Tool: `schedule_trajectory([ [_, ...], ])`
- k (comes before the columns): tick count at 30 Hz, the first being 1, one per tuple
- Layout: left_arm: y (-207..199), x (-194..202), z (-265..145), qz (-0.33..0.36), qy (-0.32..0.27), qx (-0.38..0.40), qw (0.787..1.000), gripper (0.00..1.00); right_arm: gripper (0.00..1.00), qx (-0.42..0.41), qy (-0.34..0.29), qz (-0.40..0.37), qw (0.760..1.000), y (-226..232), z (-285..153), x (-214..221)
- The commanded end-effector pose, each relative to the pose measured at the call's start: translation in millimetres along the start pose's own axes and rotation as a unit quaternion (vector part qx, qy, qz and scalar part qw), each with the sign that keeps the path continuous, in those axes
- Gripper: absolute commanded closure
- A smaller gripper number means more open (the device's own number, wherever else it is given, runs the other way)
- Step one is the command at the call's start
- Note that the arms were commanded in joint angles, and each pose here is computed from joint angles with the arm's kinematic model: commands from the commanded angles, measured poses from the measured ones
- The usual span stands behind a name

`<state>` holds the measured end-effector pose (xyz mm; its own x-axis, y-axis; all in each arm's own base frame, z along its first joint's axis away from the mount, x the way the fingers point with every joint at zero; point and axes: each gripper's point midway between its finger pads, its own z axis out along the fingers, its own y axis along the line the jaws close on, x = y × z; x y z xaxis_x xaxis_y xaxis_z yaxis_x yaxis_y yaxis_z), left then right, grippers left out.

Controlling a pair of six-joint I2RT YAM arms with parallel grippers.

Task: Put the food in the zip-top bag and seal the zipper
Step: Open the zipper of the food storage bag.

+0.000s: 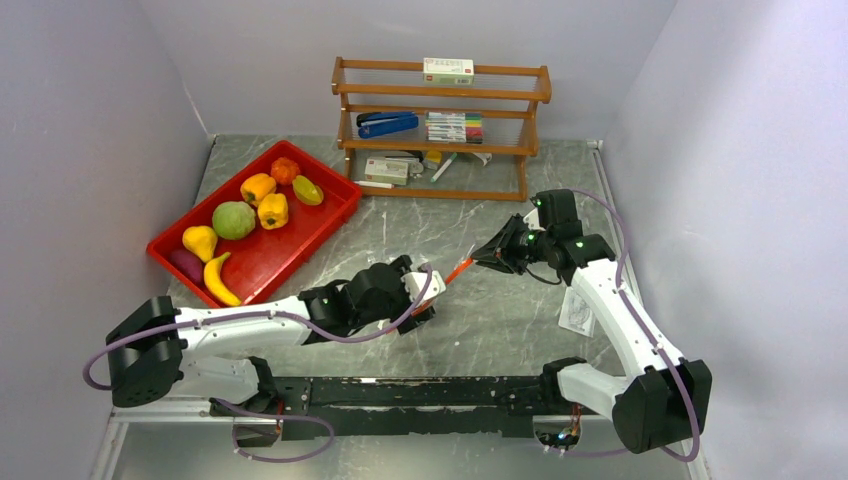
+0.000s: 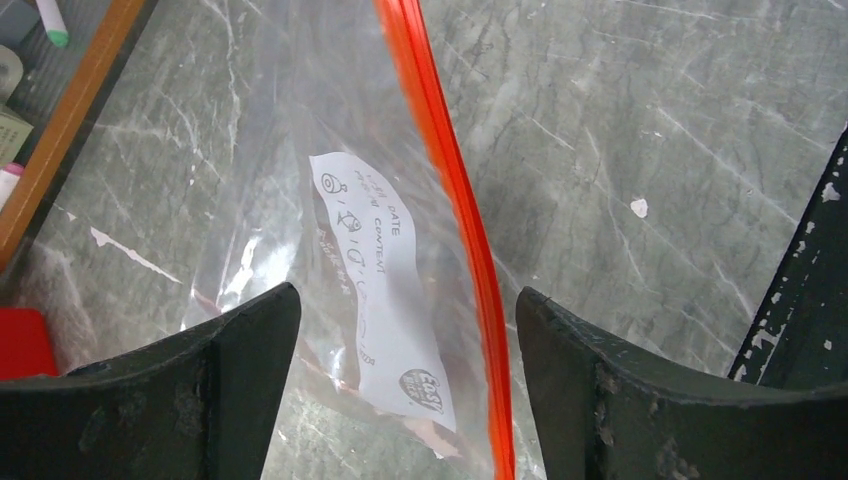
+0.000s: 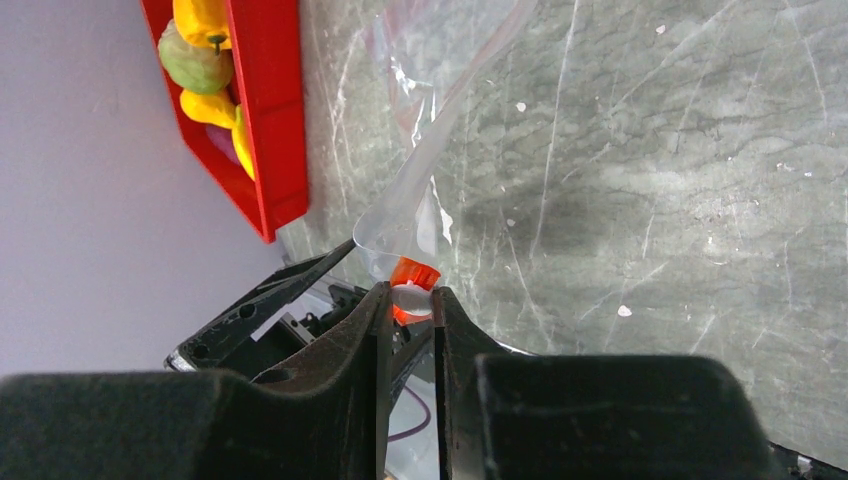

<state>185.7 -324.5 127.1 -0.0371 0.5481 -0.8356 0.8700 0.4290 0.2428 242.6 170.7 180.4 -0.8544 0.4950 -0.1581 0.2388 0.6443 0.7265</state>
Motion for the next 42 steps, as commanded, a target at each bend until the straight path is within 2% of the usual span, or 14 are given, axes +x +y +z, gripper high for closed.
schedule_trajectory([
  [1,8,-16,-4,-0.012,-0.027,-0.023,0.999,0.24,0.92,-0.008,-0.004,-0.008,1.000,5,-2,0],
  [4,5,-21,-6,-0.018,-0.043,-0.013,0.999,0.31,0.92,-0.008,0.002,-0.005,1.000,3,0,2],
  [7,7,-22,-5,-0.023,-0.046,-0.020,0.998,0.33,0.92,-0.009,0.000,-0.004,1.000,3,1,1],
  [23,11,-2,7,-0.006,-0.013,-0.041,0.999,0.33,0.92,-0.007,-0.004,-0.006,1.000,2,1,0],
  [32,19,-6,6,0.002,-0.023,-0.061,0.998,0.35,0.92,-0.007,-0.004,-0.003,1.000,2,1,0],
  [39,2,-12,13,0.009,-0.034,-0.012,0.999,0.31,0.92,-0.002,0.001,0.001,1.000,-3,4,3],
  [42,2,-11,12,0.009,-0.039,-0.015,0.999,0.31,0.92,-0.002,-0.001,0.002,1.000,-3,4,3],
])
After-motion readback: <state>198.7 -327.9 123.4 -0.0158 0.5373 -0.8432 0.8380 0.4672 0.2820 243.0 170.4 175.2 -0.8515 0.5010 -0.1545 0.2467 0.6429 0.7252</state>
